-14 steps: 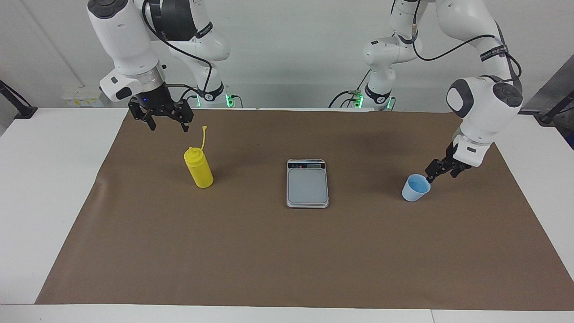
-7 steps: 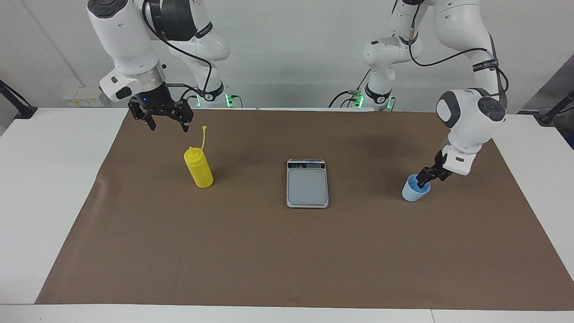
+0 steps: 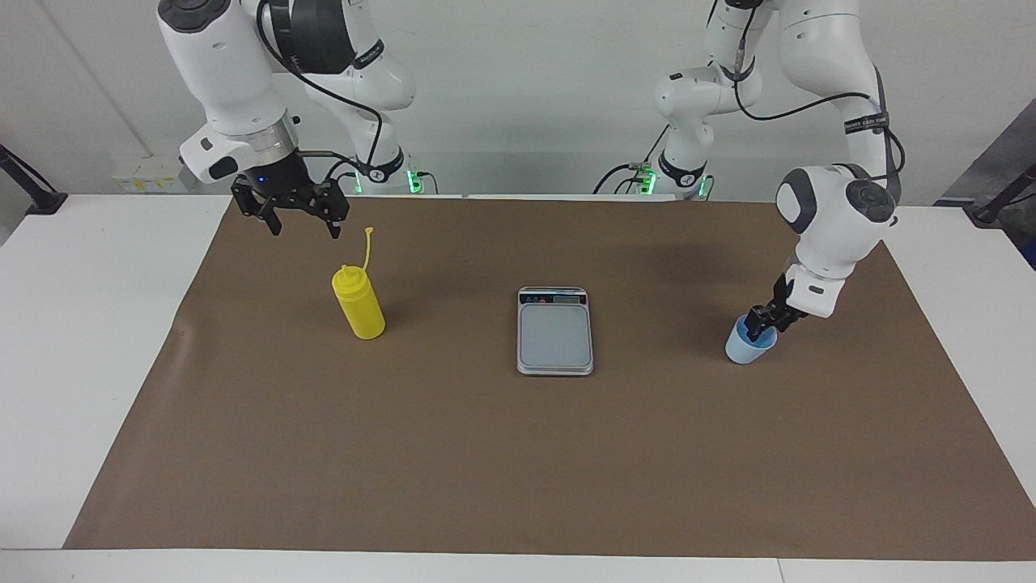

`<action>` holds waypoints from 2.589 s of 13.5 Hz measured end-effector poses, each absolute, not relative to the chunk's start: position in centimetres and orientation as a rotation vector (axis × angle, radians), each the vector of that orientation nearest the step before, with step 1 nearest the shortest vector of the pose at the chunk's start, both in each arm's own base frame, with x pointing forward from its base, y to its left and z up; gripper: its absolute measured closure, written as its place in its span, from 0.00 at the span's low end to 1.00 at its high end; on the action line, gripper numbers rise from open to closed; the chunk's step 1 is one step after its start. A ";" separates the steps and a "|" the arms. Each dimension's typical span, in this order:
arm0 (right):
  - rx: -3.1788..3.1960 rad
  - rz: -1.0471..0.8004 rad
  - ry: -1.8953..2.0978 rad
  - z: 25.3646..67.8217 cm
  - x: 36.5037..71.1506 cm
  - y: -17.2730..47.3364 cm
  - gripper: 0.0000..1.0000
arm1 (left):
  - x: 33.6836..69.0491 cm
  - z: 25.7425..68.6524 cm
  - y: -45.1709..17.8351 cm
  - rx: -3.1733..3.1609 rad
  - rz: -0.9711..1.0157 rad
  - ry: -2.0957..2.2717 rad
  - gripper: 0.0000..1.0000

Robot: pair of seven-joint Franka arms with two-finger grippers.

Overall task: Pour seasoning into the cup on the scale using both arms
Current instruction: 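Grasp the light blue cup with the left gripper, then carry the blue cup with the left gripper onto the scale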

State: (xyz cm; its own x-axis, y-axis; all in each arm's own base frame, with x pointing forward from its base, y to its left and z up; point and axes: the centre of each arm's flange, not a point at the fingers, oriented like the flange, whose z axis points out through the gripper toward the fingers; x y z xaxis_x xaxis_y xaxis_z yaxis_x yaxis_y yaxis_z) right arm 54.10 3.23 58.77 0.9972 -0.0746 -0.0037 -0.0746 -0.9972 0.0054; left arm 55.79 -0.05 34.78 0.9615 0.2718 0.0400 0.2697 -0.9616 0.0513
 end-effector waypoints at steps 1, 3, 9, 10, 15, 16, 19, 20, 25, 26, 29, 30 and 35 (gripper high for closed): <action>3.134 -0.006 -0.117 58.8 54.1 3.2 0.00 | 55.8 34.8 -0.1 3.067 0.072 0.419 0.57; 3.134 -0.006 -0.117 58.8 54.1 3.2 0.00 | 55.8 34.8 -0.1 3.073 0.074 0.383 0.86; 3.134 -0.006 -0.117 58.8 54.1 3.2 0.00 | 58.5 41.7 -0.2 3.081 0.107 0.285 0.96; 3.134 -0.006 -0.117 58.8 54.1 3.2 0.00 | 58.9 43.6 -0.4 3.082 0.103 0.272 0.96; 3.134 -0.006 -0.117 58.8 54.1 3.2 0.00 | 59.0 51.1 -8.3 3.084 0.094 0.141 0.96; 3.134 -0.006 -0.117 58.8 54.1 3.2 0.00 | 58.8 51.3 -10.7 3.081 0.098 0.129 0.96; 3.134 -0.006 -0.117 58.8 54.1 3.2 0.00 | 57.0 50.7 -19.0 3.074 0.083 0.130 0.96; 3.134 -0.006 -0.117 58.8 54.1 3.2 0.00 | 56.3 50.2 -21.9 3.070 0.090 0.139 0.96; 3.134 -0.006 -0.117 58.8 54.1 3.2 0.00 | 54.4 47.5 -29.8 3.045 0.095 0.153 0.96; 3.134 -0.007 -0.117 58.7 54.1 3.2 0.00 | 54.0 46.9 -30.8 3.043 0.089 0.165 0.96; 3.134 -0.011 -0.117 58.6 54.1 3.2 0.00 | 52.9 43.3 -34.6 3.065 0.060 0.198 0.96; 3.134 -0.013 -0.117 58.6 54.1 3.2 0.00 | 52.6 42.1 -35.5 3.075 0.053 0.197 0.96; 3.133 -0.016 -0.117 58.5 54.1 3.2 0.00 | 52.8 40.1 -36.6 3.069 0.077 0.215 0.96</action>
